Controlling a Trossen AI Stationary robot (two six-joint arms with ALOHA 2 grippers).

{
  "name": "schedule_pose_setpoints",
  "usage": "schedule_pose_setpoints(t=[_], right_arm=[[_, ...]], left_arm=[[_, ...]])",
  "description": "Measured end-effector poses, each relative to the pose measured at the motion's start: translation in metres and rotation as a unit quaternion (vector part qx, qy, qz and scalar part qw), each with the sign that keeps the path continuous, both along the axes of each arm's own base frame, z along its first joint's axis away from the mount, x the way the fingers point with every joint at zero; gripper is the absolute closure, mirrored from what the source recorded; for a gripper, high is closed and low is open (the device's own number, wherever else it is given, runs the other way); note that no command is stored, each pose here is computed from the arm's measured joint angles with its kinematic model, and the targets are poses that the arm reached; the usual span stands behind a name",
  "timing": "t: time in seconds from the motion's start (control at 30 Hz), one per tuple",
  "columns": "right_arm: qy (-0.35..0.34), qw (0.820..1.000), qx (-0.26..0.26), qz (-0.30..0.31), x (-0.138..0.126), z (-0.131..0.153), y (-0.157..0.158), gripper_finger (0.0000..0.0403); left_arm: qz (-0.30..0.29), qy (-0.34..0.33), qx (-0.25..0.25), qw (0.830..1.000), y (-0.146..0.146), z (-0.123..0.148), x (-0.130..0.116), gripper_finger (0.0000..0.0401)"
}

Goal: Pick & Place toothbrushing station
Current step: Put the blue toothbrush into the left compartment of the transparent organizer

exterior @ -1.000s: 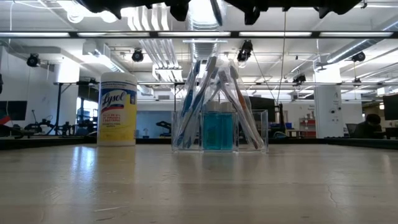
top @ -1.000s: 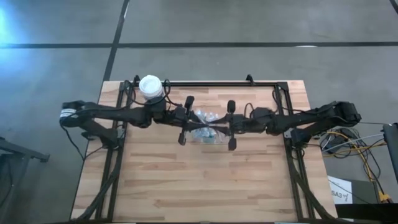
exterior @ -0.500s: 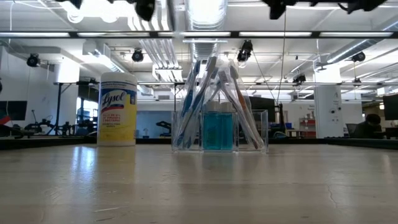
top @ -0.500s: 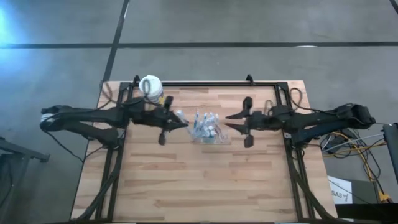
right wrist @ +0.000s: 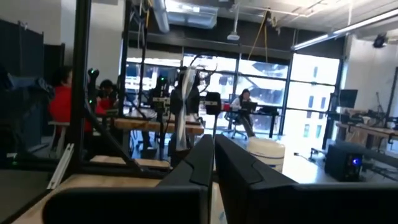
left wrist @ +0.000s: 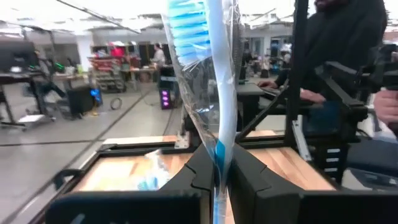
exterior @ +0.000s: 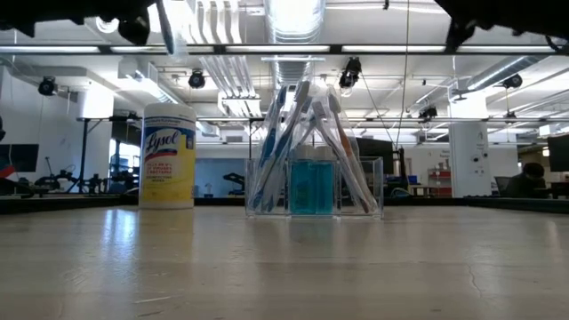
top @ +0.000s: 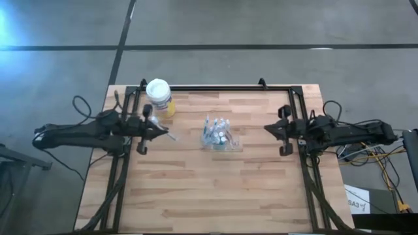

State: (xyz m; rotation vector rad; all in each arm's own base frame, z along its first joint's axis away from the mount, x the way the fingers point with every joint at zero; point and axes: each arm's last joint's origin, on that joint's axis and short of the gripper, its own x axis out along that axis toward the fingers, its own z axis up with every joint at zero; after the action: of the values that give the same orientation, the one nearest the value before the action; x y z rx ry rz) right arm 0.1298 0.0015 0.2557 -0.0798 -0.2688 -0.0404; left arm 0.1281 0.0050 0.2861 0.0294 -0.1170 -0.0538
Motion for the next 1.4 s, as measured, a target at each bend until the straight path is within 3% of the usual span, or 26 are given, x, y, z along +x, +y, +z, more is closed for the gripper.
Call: schedule_pose_setpoints(t=[0.17, 0.37, 0.53, 0.83, 1.17, 1.4], right_arm=[[-0.021, 1.000, 0.004, -0.002, -0.016, -0.027, -0.001, 0.0394], [-0.049, 0.999, 0.018, 0.003, -0.027, -0.053, -0.001, 0.0394], [-0.036, 0.999, 0.020, 0.003, -0.030, -0.056, -0.001, 0.0394], [-0.028, 0.999, 0.023, 0.004, -0.030, -0.057, -0.001, 0.0394], [-0.028, 0.999, 0.028, 0.006, -0.030, -0.057, -0.001, 0.0394], [-0.028, 0.999, 0.027, 0.004, -0.030, -0.057, -0.001, 0.0394]], left_arm=[[0.034, -0.008, -0.002, 0.999, 0.001, -0.019, -0.012, 0.0379], [0.037, -0.009, -0.014, 0.999, 0.001, -0.038, -0.018, 0.0379], [0.096, -0.013, -0.021, 0.995, 0.005, -0.049, -0.022, 0.0379], [0.094, 0.008, -0.032, 0.995, 0.004, -0.077, -0.022, 0.0379], [0.092, -0.017, -0.042, 0.995, 0.004, -0.099, -0.022, 0.0378], [0.089, -0.037, -0.057, 0.994, 0.004, -0.097, -0.022, 0.0378]])
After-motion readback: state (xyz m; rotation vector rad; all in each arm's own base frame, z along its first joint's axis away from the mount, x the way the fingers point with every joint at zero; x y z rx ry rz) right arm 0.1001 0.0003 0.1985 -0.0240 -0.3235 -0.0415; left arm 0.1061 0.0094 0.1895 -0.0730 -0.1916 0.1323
